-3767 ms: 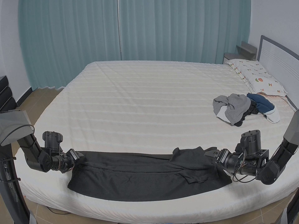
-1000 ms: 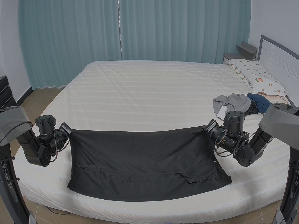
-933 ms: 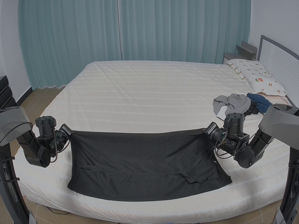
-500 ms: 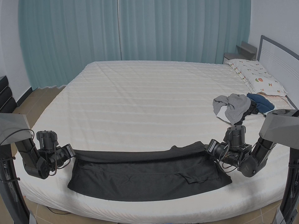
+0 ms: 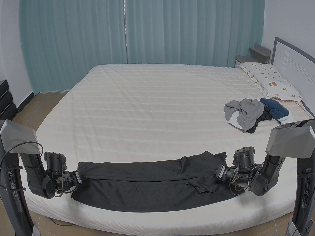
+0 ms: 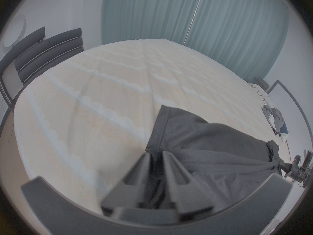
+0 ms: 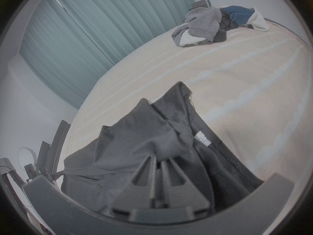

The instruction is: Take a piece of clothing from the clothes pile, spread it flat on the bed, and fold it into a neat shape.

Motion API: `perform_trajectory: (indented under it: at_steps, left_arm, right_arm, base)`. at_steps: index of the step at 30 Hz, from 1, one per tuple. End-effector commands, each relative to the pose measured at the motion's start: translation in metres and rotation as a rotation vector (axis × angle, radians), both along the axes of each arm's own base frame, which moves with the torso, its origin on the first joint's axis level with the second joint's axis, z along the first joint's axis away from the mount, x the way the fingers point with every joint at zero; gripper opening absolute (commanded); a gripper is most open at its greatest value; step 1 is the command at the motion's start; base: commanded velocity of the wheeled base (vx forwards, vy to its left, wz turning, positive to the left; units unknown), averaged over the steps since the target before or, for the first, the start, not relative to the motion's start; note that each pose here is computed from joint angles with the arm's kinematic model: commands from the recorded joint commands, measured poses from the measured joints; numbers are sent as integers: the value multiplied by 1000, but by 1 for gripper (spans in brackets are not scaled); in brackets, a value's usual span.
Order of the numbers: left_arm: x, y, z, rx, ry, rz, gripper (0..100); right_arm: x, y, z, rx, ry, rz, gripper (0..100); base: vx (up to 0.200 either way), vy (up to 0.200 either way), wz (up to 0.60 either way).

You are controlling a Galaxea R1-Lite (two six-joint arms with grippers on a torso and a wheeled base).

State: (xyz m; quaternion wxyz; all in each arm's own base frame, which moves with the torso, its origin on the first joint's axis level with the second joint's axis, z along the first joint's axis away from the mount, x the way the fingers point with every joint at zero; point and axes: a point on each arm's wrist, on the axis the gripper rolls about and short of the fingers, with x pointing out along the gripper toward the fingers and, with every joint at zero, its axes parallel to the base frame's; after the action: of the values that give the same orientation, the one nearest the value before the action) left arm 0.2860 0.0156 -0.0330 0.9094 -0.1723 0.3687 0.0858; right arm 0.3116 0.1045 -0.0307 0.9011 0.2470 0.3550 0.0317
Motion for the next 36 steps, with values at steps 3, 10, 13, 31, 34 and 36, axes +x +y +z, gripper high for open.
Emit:
perform_trajectory:
  at_steps: [3, 10, 13, 31, 34, 36]
  left_arm:
    - [-4, -4, -3, 0, 19, -11, 100]
    - [-3, 4, 18, -3, -43, 15, 100]
    - [-4, 9, 27, -9, -69, 25, 100]
    - [-7, 46, 59, -46, -97, 15, 100]
    - [-2, 33, 54, -144, -87, -59, 100]
    - [3, 27, 50, -215, -84, -61, 100]
  right_arm:
    - [0, 0, -8, -9, 17, -4, 100]
    - [-2, -20, 28, 34, -58, -58, 100]
    - [-8, -34, 34, 47, -55, -85, 100]
    - [-65, -116, 19, 409, 6, -274, 100]
    - [-71, -115, 17, 417, 18, -268, 100]
    - [-72, -115, 17, 425, 24, -266, 100]
  base:
    - [0, 0, 0]
    - [0, 0, 0]
    - [0, 0, 0]
    - [0, 0, 0]
    - [0, 0, 0]
    - [0, 0, 0]
